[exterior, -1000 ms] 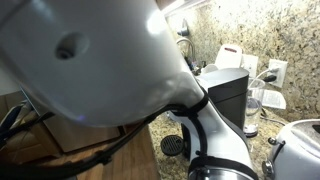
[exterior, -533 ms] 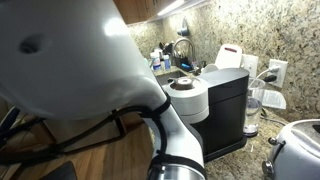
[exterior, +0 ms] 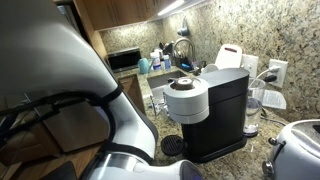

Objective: Place the cup holder on the coffee machine

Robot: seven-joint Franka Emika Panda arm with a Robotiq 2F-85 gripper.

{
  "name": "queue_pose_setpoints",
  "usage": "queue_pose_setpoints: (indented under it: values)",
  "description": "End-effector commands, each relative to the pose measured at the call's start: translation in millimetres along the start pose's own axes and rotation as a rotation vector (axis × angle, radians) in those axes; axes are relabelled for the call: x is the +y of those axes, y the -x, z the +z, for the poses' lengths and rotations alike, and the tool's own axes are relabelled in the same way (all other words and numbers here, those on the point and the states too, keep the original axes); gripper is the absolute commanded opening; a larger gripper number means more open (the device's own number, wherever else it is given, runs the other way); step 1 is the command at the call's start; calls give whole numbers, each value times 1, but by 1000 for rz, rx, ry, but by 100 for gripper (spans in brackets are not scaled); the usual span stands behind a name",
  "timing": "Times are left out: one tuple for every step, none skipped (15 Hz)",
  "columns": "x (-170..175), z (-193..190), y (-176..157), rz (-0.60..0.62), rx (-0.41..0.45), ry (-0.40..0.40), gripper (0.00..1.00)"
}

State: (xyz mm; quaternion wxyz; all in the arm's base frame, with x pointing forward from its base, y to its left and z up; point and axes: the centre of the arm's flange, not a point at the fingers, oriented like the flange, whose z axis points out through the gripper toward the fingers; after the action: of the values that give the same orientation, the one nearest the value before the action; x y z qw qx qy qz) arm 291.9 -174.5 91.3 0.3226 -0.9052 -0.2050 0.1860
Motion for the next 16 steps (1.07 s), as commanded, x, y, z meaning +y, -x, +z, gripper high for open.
queue_pose_setpoints:
  values:
    - [-53, 6, 14, -72, 10, 101, 100]
    - [-61, 9, 15, -84, 13, 119, 100]
    - [-67, 10, 15, -104, 20, 150, 100]
    - [-73, 11, 17, -127, 31, 172, 100]
    - [-80, 13, 16, -142, 37, 187, 100]
    - [-85, 14, 17, -162, 42, 205, 100]
    - [-87, 15, 18, -179, 45, 224, 100]
    - [-86, 14, 17, -191, 66, 235, 100]
    - [-86, 12, 13, -209, 67, 227, 100]
    - [-86, 11, 10, -227, 83, 228, 100]
    - [-85, 10, 7, -242, 115, 232, 100]
    - [-86, 10, 8, -266, 130, 218, 100]
    - [-88, 11, 8, -294, 173, 216, 100]
    - [-88, 10, 9, -323, 212, 213, 100]
    - [-89, 9, 11, -344, 237, 219, 100]
    - [-89, 9, 12, -368, 270, 229, 100]
